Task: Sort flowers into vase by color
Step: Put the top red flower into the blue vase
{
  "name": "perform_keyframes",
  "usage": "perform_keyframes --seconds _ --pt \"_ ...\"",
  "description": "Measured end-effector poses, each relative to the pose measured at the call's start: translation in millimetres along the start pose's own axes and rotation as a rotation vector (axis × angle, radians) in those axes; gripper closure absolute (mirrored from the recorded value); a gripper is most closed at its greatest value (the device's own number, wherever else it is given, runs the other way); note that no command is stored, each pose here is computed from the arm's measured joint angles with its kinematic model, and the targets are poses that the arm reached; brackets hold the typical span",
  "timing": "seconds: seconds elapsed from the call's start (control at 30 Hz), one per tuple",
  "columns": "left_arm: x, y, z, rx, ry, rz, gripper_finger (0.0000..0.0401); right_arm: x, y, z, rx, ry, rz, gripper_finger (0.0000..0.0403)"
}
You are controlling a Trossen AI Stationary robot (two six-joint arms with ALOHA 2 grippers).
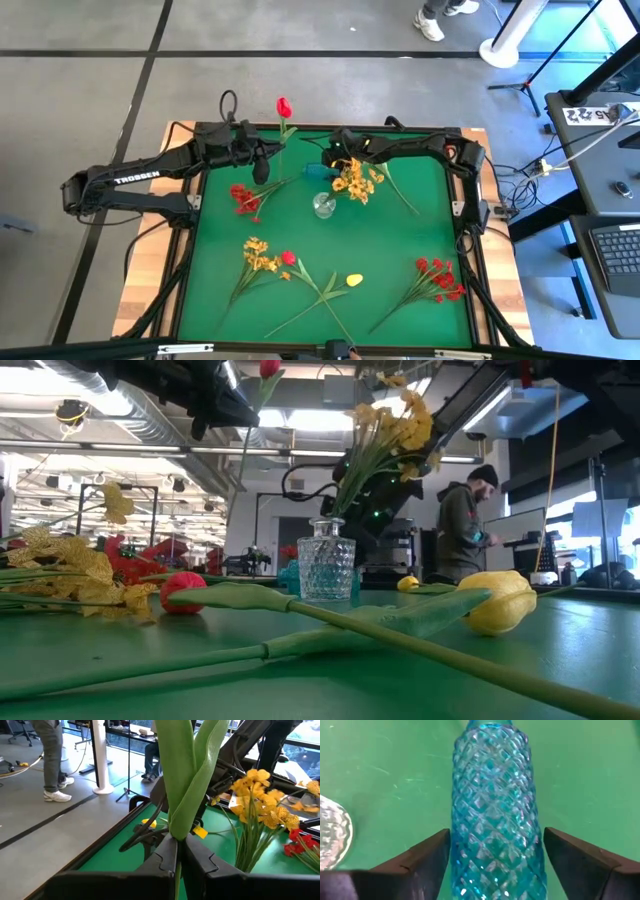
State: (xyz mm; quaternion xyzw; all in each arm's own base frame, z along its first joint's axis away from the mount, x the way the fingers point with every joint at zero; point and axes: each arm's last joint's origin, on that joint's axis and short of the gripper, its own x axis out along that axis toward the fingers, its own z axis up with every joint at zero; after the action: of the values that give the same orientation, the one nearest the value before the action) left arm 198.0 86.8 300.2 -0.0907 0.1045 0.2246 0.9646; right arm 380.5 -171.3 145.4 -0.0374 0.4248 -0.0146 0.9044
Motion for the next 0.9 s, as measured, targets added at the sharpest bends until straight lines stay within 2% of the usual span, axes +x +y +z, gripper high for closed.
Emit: perform_keyframes --seconds 0.17,0.57,0.9 --pt "0.0 0.0 -0.2 0.000 0.002 0.001 0.0394 -0.2 0.3 1.3 0.006 -0.014 0.020 0.0161" --pt "0.0 0.0 -0.3 0.000 0.003 0.001 0.0394 -4.8 1.7 0.5 0.062 0.008 0.041 0.0162" --pt "0.0 0.0 -0.1 -0.004 0.001 0.001 0.0394 -37.1 0.5 22.2 0.107 -0.104 0.000 0.0162"
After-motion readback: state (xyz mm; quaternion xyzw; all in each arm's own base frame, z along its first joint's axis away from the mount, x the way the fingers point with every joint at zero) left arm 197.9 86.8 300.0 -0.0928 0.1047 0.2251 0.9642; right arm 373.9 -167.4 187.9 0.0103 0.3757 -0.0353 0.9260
